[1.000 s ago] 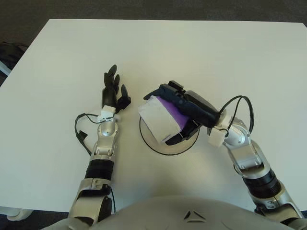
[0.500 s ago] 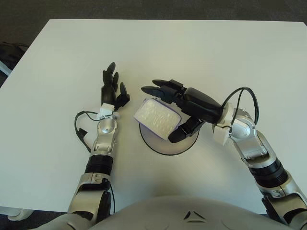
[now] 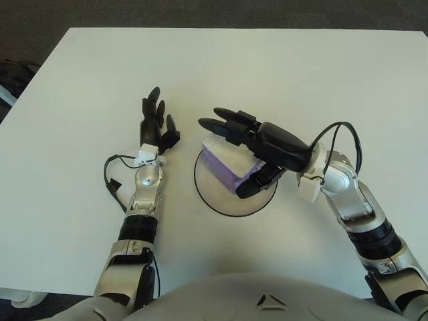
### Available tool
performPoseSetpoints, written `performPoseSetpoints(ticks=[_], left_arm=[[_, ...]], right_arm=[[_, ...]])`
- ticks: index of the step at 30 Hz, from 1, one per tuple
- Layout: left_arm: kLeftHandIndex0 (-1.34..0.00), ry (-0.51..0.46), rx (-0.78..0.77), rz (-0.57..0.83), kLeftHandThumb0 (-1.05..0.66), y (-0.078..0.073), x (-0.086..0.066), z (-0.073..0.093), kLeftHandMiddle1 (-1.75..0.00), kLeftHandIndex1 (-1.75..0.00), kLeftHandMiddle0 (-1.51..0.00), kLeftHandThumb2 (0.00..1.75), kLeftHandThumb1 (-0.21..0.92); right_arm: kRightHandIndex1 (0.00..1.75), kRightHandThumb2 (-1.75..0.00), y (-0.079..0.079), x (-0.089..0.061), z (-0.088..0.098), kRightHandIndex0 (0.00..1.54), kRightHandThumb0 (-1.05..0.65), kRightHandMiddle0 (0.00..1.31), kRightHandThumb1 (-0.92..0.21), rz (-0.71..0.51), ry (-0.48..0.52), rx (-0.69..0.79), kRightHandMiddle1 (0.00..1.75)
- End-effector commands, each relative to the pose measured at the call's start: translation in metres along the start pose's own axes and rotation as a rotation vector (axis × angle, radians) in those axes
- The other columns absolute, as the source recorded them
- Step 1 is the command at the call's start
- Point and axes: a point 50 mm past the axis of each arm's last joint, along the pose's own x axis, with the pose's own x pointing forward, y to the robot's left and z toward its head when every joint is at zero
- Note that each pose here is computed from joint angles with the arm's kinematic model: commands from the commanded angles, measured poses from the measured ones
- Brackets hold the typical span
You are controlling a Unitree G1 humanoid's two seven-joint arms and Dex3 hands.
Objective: Put the tissue paper into the plate.
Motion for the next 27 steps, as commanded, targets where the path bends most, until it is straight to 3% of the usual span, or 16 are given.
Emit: performPoseSetpoints(ticks=[1,9,15,22,25,27], left_arm=[[0.00,0.220,0.029,0.002,-0.75,0.006,-0.027,-0.049,0.00,-0.53,-0.33,0.82,0.92],[0.00,0.206,0.021,0.002,-0.76,0.006,-0.028,-0.048,0.00,-0.51,-0.33,0.81,0.92],[0.00,0.187,0.014,-0.005,-0.75,0.005,-0.030,-0.045,-0.01,-0.52,-0.35,0.82,0.92],[0.00,0.155,0.015,-0.018,-0.73,0.004,-0.034,-0.032,-0.01,-0.52,-0.34,0.85,0.92],[0.00,0.159,0.024,-0.029,-0.73,0.003,-0.035,-0.029,-0.01,-0.51,-0.34,0.87,0.92],[0.00,0.165,0.026,-0.031,-0.73,0.004,-0.036,-0.028,-0.01,-0.52,-0.34,0.89,0.92]], right_arm=[[0.00,-0.53,-0.003,0.000,-0.001,0.00,-1.05,0.00,-0.92,-0.007,-0.016,0.005,0.00],[0.00,-0.53,-0.012,-0.001,-0.009,0.00,-1.05,0.00,-0.92,-0.015,-0.026,0.033,0.00],[0.00,-0.50,-0.033,-0.003,-0.018,0.00,-1.05,0.00,-0.92,-0.008,-0.034,0.042,0.00],[0.00,-0.47,-0.043,-0.002,-0.024,0.00,-1.05,0.00,-0.92,0.010,-0.026,0.077,0.00],[0.00,-0.46,-0.045,-0.007,-0.050,0.00,-1.05,0.00,-0.92,-0.127,0.099,0.273,0.00],[0.00,-0.44,-0.046,-0.008,-0.055,0.00,-1.05,0.00,-0.92,-0.176,0.124,0.330,0.00]])
